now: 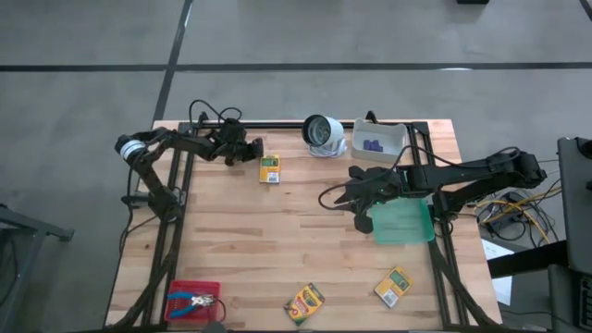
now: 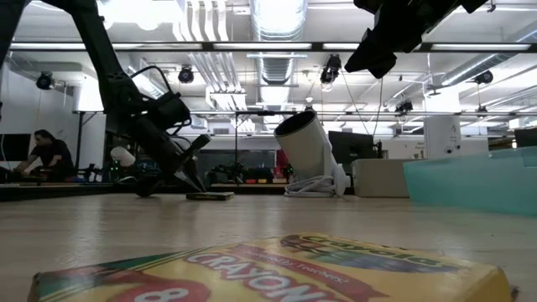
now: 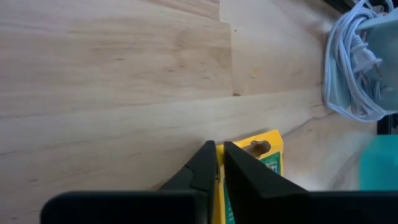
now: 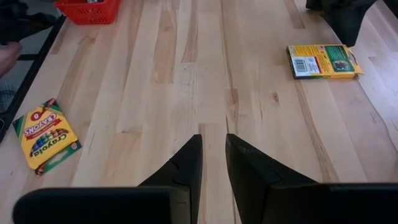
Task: Pick & Place School Supplies
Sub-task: Put the crayon box into the green bin
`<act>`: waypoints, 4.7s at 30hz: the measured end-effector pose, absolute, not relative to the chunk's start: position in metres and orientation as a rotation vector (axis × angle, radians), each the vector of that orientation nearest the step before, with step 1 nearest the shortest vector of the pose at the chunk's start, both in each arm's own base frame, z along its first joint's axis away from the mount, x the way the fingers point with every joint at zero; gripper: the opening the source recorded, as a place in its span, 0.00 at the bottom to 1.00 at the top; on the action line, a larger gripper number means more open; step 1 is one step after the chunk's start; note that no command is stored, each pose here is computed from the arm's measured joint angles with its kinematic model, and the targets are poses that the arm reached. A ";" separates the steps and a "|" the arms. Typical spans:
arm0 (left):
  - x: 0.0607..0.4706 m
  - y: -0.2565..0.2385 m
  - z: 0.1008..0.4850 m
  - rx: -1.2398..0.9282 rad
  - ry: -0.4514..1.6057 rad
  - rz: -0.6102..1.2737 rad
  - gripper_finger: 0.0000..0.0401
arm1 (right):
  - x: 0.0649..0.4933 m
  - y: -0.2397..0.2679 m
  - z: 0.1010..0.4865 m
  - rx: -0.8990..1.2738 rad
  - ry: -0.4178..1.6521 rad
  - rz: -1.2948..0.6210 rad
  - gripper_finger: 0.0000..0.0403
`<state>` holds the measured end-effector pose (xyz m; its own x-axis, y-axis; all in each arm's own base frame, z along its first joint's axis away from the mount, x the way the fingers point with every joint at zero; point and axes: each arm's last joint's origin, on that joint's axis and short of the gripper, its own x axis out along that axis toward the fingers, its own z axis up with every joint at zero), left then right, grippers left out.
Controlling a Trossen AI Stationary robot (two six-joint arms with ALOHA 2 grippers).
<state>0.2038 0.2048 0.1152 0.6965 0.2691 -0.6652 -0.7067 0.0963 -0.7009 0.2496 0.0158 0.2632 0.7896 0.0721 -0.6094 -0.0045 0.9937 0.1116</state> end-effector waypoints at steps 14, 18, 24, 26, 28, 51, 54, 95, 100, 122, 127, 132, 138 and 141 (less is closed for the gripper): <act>0.225 0.175 0.112 -1.223 0.563 0.609 0.10 | 0.250 0.016 0.263 0.105 0.660 0.042 0.17; 0.233 0.162 0.111 -1.212 0.607 0.571 0.11 | 0.250 0.016 0.263 0.104 0.660 0.042 0.17; 0.247 0.140 0.111 -1.204 0.659 0.506 0.10 | 0.250 0.016 0.263 0.105 0.659 0.042 0.17; 0.252 0.131 0.111 -1.203 0.678 0.484 0.10 | 0.250 0.016 0.263 0.106 0.660 0.041 0.17; 0.257 0.121 0.111 -1.205 0.697 0.462 0.10 | 0.250 0.016 0.263 0.105 0.660 0.042 0.17; 0.303 -0.017 0.132 -1.015 0.807 0.319 0.09 | 0.250 0.016 0.263 0.106 0.659 0.042 0.17; 0.308 -0.018 0.149 -0.952 0.794 0.305 0.09 | 0.250 0.016 0.263 0.104 0.659 0.042 0.17; 0.194 -0.049 0.153 -0.862 0.477 0.197 0.09 | 0.249 0.018 0.263 0.090 0.666 0.142 0.17; 0.194 -0.049 0.155 -0.785 0.478 0.175 0.09 | 0.249 0.018 0.263 0.090 0.661 0.142 0.17; 0.188 -0.042 0.145 -0.574 0.746 0.240 0.09 | 0.262 0.019 0.285 0.402 0.422 0.089 0.17; 0.186 -0.037 0.142 -0.551 0.746 0.333 0.09 | 0.262 0.019 0.285 0.405 0.423 0.090 0.17; 0.183 -0.036 0.140 -0.543 0.779 0.345 0.09 | 0.262 0.019 0.285 0.405 0.423 0.090 0.17; 0.180 -0.034 0.137 -0.540 0.815 0.374 0.09 | 0.262 0.019 0.285 0.405 0.422 0.090 0.17; 0.178 -0.032 0.135 -0.562 0.838 0.407 0.09 | 0.262 0.019 0.285 0.405 0.422 0.090 0.17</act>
